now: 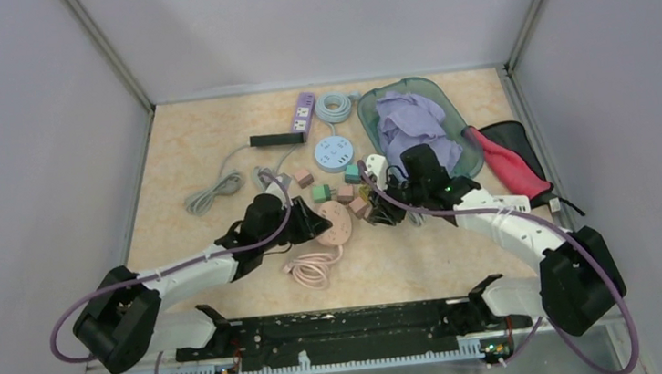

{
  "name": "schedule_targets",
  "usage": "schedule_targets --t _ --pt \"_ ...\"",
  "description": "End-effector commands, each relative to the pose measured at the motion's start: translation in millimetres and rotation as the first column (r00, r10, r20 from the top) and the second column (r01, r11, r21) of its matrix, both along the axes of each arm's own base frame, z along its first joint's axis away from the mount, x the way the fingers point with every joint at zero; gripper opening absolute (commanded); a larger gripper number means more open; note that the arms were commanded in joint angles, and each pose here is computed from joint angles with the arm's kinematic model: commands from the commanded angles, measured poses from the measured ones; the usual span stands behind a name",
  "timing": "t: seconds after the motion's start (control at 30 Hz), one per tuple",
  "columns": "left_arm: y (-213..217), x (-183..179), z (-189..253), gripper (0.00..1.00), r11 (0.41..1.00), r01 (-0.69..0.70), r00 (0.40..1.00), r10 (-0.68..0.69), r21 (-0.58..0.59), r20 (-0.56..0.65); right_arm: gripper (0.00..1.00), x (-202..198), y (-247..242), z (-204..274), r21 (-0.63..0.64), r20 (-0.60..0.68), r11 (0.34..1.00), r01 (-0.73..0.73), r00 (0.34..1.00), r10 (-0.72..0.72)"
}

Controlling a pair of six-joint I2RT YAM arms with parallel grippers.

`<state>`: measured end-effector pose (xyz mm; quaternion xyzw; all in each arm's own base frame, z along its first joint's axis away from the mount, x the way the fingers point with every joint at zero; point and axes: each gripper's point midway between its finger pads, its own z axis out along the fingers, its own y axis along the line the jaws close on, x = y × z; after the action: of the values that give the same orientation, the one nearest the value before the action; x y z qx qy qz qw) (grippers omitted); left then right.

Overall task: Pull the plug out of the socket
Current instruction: Place the socket at the center of the board, then place the plug at the center of the board.

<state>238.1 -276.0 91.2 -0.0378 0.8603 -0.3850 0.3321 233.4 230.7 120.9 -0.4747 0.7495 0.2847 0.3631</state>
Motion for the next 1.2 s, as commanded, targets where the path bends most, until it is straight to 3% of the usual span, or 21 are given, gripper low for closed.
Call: schedule_targets --t 0.0,0.1,0.3,0.5,0.63,0.83,0.97,1.07,1.13,1.17 --pt "2 -6 17 0.04 0.989 0.143 0.981 -0.137 -0.03 0.14 0.0 14 1 24 0.034 0.052 0.999 0.006 0.999 -0.008" --pt "7 -11 22 0.04 0.975 0.212 0.965 -0.198 -0.065 0.17 0.0 24 -6 11 -0.024 0.041 0.998 0.056 0.998 -0.055" --pt "40 2 35 0.03 0.974 0.19 0.966 -0.164 -0.121 0.201 0.08 31 -7 -6 -0.057 -0.007 0.993 0.1 0.995 -0.101" --pt "96 29 53 0.03 0.993 -0.003 0.967 0.034 -0.121 0.254 0.1 9 20 -18 0.037 -0.162 0.999 0.023 0.987 -0.017" --pt "129 37 56 0.05 0.98 -0.15 0.948 0.179 -0.127 0.263 0.12 7 49 -26 0.015 -0.146 0.997 0.076 0.987 -0.073" --pt "168 37 40 0.1 0.922 -0.328 0.912 0.366 -0.205 0.184 0.18 14 72 -51 -0.055 -0.302 0.994 0.094 0.947 -0.106" --pt "193 36 21 0.15 0.849 -0.443 0.874 0.481 -0.287 0.072 0.28 16 69 -56 -0.089 -0.303 0.991 0.103 0.945 -0.125" --pt "209 35 4 0.18 0.785 -0.53 0.832 0.555 -0.321 -0.017 0.5 22 65 -54 -0.113 -0.27 0.986 0.12 0.952 -0.146" --pt "218 36 -5 0.18 0.75 -0.581 0.801 0.595 -0.316 -0.062 0.55 26 62 -52 -0.121 -0.249 0.984 0.129 0.956 -0.156" --pt "223 37 -9 0.18 0.735 -0.607 0.785 0.614 -0.302 -0.085 0.64 28 61 -50 -0.12 -0.24 0.984 0.13 0.958 -0.156"
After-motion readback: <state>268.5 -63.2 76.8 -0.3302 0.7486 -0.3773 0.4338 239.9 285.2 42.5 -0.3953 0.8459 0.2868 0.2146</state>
